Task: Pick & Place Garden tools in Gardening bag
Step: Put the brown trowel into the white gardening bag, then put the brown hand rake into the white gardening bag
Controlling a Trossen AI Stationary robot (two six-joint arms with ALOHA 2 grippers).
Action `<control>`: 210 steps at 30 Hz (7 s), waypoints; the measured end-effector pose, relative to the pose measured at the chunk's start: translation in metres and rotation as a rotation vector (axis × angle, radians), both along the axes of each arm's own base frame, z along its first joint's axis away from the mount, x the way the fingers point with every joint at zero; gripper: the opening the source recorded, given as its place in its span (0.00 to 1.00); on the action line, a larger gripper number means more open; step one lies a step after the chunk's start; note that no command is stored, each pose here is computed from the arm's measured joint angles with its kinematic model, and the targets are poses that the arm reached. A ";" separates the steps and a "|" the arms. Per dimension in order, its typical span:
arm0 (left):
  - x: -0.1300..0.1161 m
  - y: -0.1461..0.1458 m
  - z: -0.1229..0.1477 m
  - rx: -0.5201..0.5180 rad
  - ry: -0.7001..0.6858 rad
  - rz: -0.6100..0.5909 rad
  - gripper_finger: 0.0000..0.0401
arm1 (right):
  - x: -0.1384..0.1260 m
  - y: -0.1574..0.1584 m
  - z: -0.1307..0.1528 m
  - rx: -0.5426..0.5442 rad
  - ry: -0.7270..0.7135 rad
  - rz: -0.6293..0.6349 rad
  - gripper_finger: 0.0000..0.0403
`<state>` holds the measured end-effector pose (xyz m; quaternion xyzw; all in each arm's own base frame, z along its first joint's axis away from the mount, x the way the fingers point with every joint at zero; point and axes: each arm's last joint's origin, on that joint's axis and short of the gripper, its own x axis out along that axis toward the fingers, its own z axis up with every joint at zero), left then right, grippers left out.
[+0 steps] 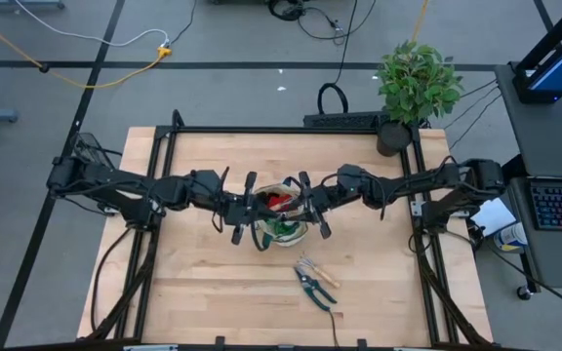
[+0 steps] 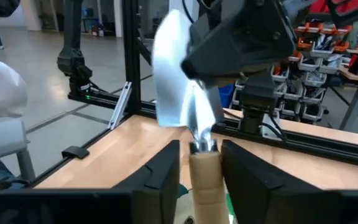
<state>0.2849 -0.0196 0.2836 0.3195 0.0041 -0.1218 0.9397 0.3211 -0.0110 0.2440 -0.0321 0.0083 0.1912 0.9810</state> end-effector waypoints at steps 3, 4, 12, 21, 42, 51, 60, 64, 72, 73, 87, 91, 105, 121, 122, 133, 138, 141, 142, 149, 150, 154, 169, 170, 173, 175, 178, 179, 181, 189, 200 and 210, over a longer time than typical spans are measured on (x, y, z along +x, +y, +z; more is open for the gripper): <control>0.000 0.000 -0.002 -0.008 0.024 0.005 0.02 | 0.000 0.000 0.000 -0.021 -0.005 -0.002 0.36; 0.000 0.000 -0.004 -0.007 0.039 0.004 0.01 | 0.000 0.000 0.000 -0.028 -0.007 -0.015 0.38; -0.005 0.003 0.001 -0.043 0.046 0.147 0.01 | -0.004 -0.008 0.007 -0.074 -0.030 -0.093 0.50; -0.040 0.009 0.019 -0.186 0.157 0.246 0.01 | -0.015 -0.007 0.018 -0.042 0.008 -0.086 0.50; -0.004 0.024 -0.051 -0.273 0.519 0.384 0.02 | -0.015 -0.006 0.014 -0.039 0.047 -0.078 0.50; 0.013 0.025 -0.073 -0.296 0.549 0.351 0.05 | -0.015 -0.005 0.012 -0.038 0.066 -0.077 0.50; 0.017 0.026 -0.071 -0.270 0.496 0.320 0.05 | -0.016 -0.005 0.012 -0.038 0.069 -0.077 0.50; 0.017 0.026 -0.071 -0.279 0.499 0.331 0.05 | -0.016 -0.005 0.012 -0.038 0.070 -0.076 0.50; 0.016 0.029 -0.072 -0.260 0.494 0.406 0.10 | -0.015 0.001 0.011 -0.038 0.077 -0.055 0.50; 0.016 0.029 -0.072 -0.261 0.494 0.407 0.12 | -0.015 0.003 0.011 -0.038 0.079 -0.050 0.50; 0.011 0.018 -0.051 -0.183 0.384 0.337 0.52 | -0.016 0.013 0.006 -0.040 0.130 -0.021 0.50; 0.004 0.017 -0.035 -0.157 0.316 0.369 0.57 | -0.016 0.013 0.006 -0.039 0.134 -0.022 0.50; -0.021 0.009 -0.007 -0.138 0.243 0.432 0.58 | -0.019 0.024 -0.006 0.035 0.299 0.009 0.50; -0.021 0.007 -0.008 -0.174 0.248 0.441 0.58 | -0.046 0.098 -0.040 0.093 0.622 -0.121 0.50; -0.021 0.007 -0.008 -0.173 0.248 0.441 0.58 | -0.049 0.101 -0.044 0.113 0.631 -0.150 0.50; -0.021 0.007 -0.008 -0.177 0.247 0.441 0.58 | -0.064 0.124 -0.075 0.249 0.718 -0.331 0.50; -0.021 0.007 -0.007 -0.207 0.246 0.446 0.58 | -0.057 0.130 -0.089 0.267 0.756 -0.345 0.50; -0.021 0.007 -0.007 -0.219 0.246 0.449 0.58 | -0.055 0.131 -0.095 0.255 0.773 -0.354 0.50; -0.021 0.007 -0.007 -0.219 0.246 0.449 0.58 | -0.056 0.130 -0.097 0.246 0.785 -0.358 0.50; -0.021 0.007 -0.008 -0.218 0.247 0.449 0.58 | -0.053 0.132 -0.117 0.192 0.838 -0.364 0.50; -0.021 0.007 -0.008 -0.219 0.247 0.449 0.58 | -0.053 0.132 -0.121 0.188 0.851 -0.359 0.50; -0.021 0.007 -0.008 -0.219 0.247 0.450 0.58 | -0.051 0.133 -0.131 0.170 0.878 -0.355 0.50; -0.021 0.007 -0.008 -0.220 0.249 0.450 0.58 | -0.056 0.128 -0.132 -0.148 0.841 -0.308 0.36; -0.021 0.007 -0.008 -0.219 0.249 0.450 0.58 | -0.056 0.128 -0.132 -0.151 0.842 -0.309 0.32; -0.021 0.007 -0.008 -0.219 0.249 0.450 0.58 | -0.056 0.128 -0.133 -0.149 0.849 -0.316 0.21; -0.021 0.007 -0.008 -0.219 0.249 0.450 0.58 | -0.056 0.128 -0.133 -0.145 0.849 -0.321 0.15; -0.021 0.007 -0.008 -0.219 0.249 0.450 0.58 | -0.055 0.128 -0.132 -0.135 0.836 -0.323 0.14; -0.021 0.007 -0.008 -0.220 0.249 0.450 0.58 | -0.055 0.128 -0.131 -0.127 0.831 -0.324 0.14; -0.021 0.007 -0.008 -0.222 0.249 0.451 0.58 | -0.054 0.128 -0.131 -0.120 0.824 -0.328 0.14; -0.021 0.007 -0.008 -0.223 0.251 0.451 0.58 | -0.057 0.120 -0.097 -0.124 0.698 -0.380 0.14; -0.021 0.006 -0.009 -0.277 0.270 0.409 0.58 | -0.062 0.089 -0.037 -0.312 0.423 -0.430 0.14; -0.021 0.006 -0.009 -0.282 0.271 0.403 0.58 | -0.056 0.056 -0.001 -0.496 0.220 -0.493 0.14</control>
